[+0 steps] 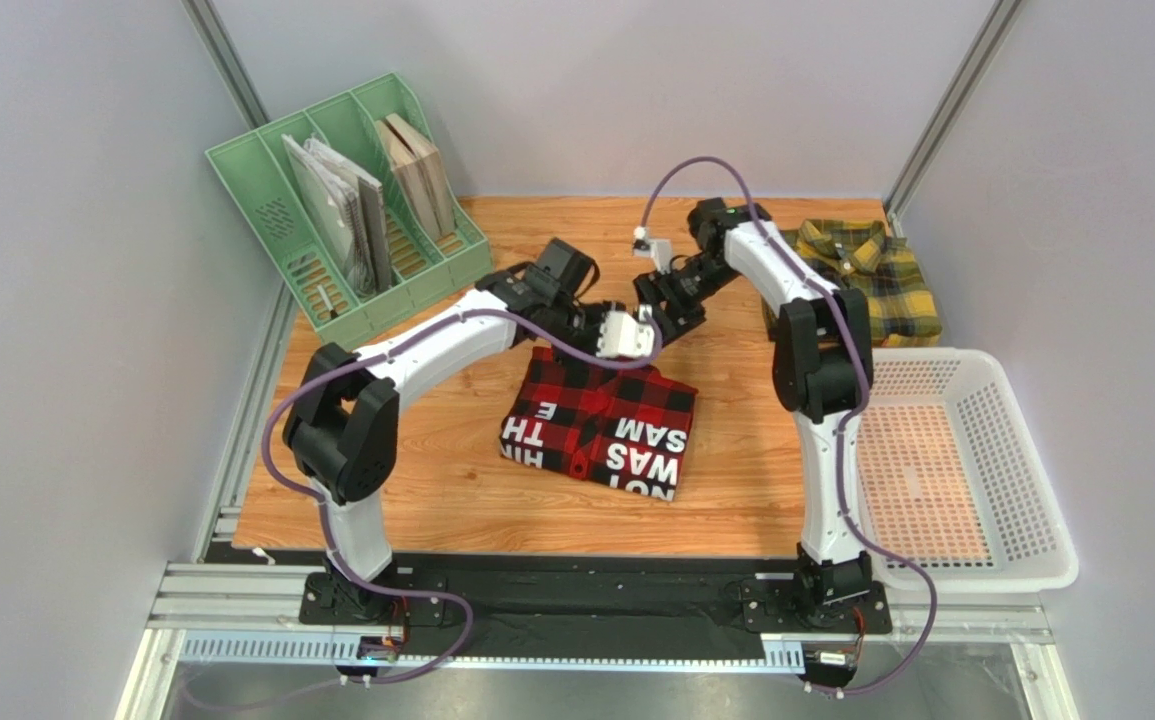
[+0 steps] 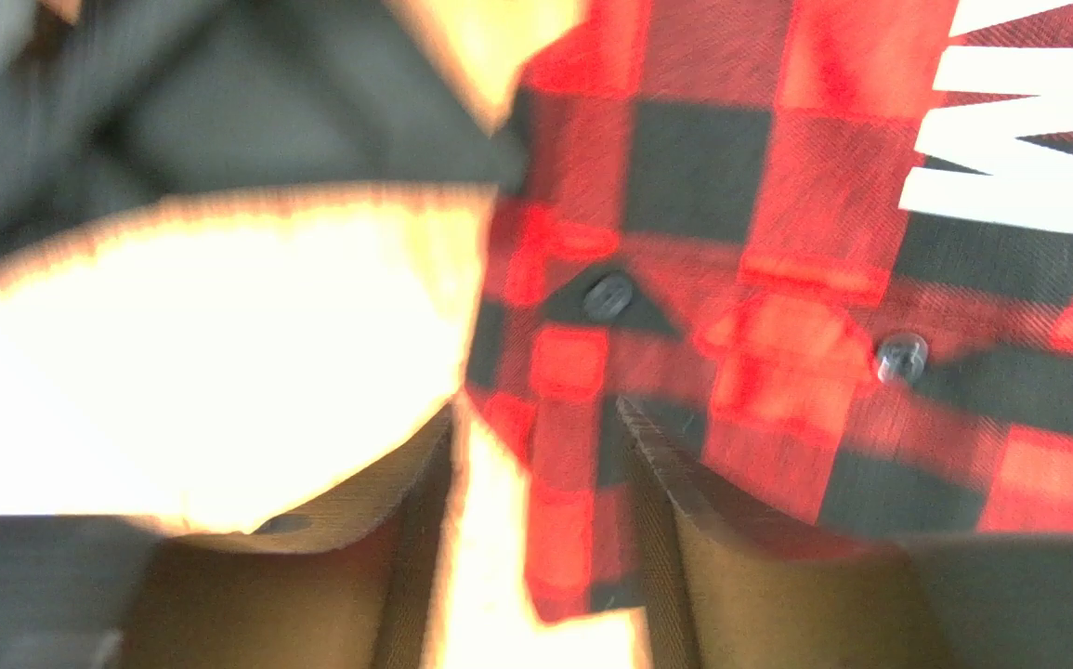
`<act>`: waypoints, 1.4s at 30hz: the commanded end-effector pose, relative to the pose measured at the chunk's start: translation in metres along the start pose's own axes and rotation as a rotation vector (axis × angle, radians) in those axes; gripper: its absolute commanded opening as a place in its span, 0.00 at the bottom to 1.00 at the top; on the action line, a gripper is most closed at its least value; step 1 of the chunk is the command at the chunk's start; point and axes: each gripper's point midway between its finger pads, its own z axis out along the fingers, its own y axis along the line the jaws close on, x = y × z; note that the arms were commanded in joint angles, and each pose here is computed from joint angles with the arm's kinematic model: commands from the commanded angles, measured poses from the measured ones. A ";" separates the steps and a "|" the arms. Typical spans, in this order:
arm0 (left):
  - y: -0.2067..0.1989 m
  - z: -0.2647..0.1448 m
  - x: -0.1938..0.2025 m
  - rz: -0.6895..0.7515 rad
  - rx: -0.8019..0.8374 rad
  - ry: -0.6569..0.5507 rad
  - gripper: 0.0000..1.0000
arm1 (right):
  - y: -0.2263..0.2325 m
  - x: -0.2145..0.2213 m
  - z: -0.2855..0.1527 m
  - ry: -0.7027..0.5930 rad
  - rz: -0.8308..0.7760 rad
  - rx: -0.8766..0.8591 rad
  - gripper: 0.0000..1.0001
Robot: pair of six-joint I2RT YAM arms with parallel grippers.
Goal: Fold and stack the long sleeve shirts
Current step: Fold the shirt
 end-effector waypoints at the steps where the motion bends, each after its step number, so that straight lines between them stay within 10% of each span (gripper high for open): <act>1: 0.010 -0.045 -0.009 -0.155 0.076 -0.100 0.61 | 0.016 -0.007 -0.074 -0.125 -0.044 0.058 0.88; 9: -0.002 -0.042 0.032 -0.495 0.237 -0.097 0.66 | 0.018 0.045 -0.079 -0.138 0.012 0.036 0.89; 23: -0.002 -0.005 0.078 -0.611 0.310 -0.003 0.63 | -0.007 0.067 -0.031 -0.051 0.026 0.041 0.82; 29: -0.011 -0.010 0.089 -0.696 0.359 -0.005 0.33 | -0.012 0.071 -0.025 -0.015 0.018 0.054 0.59; 36: -0.005 -0.024 0.090 -0.780 0.372 -0.058 0.00 | 0.010 0.046 -0.050 -0.074 -0.022 0.054 0.00; 42: 0.011 -0.027 0.096 -0.818 0.321 -0.075 0.00 | 0.023 0.023 -0.073 -0.141 -0.062 0.091 0.00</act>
